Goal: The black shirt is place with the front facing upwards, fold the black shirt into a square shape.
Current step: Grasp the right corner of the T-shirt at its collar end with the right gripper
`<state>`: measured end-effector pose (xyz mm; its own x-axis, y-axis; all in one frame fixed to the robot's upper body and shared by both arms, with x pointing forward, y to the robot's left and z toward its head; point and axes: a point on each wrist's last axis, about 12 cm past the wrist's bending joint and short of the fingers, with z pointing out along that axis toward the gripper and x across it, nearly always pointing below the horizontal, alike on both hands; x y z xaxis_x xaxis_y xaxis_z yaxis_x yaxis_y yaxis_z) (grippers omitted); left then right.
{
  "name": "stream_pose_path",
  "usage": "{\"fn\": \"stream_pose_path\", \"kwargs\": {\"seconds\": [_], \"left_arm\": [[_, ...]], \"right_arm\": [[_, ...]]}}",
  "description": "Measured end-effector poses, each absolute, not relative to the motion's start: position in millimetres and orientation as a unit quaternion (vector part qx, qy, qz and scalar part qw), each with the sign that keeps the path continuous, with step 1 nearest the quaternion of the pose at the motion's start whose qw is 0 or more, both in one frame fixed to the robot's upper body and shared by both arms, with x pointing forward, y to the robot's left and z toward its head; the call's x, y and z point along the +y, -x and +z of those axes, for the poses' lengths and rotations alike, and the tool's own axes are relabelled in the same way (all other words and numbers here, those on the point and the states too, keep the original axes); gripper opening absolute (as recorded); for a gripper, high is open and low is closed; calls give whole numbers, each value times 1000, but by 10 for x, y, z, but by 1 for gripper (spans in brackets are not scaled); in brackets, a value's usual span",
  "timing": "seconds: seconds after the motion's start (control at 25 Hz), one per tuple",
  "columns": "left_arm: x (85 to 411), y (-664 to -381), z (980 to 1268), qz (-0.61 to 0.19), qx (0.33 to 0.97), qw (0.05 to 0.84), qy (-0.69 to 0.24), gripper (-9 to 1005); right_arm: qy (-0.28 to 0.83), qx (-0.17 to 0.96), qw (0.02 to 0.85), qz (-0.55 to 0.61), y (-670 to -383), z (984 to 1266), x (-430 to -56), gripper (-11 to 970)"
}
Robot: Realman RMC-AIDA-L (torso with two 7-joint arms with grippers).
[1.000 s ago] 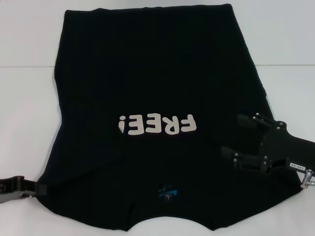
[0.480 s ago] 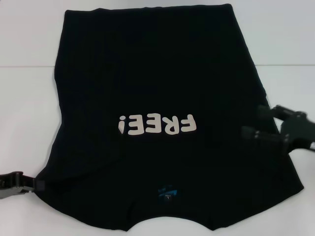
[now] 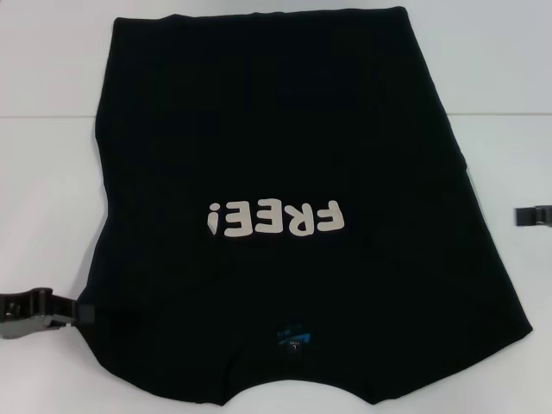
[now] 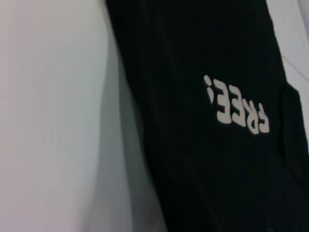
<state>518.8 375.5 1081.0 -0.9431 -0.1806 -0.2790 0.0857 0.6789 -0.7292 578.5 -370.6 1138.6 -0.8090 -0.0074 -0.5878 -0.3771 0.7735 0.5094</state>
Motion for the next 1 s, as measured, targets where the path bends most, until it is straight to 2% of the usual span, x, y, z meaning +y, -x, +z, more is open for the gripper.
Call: {"fn": "stream_pose_path", "kwargs": {"seconds": [0.24,0.44,1.0], "left_arm": [[3734,-5218,10831,-403,899,168,22,36],[3721,-5231,10837,-404,899,167,21,35],[3688,-5240,10829,-407,898,166,20,35]], "right_arm": [[15,939,200,280,-5764,11487,-3895,903],[16,957,141,254,-5697,11359,-3875,896],[45,952,107,284,-5705,11096,-3585,877]]}}
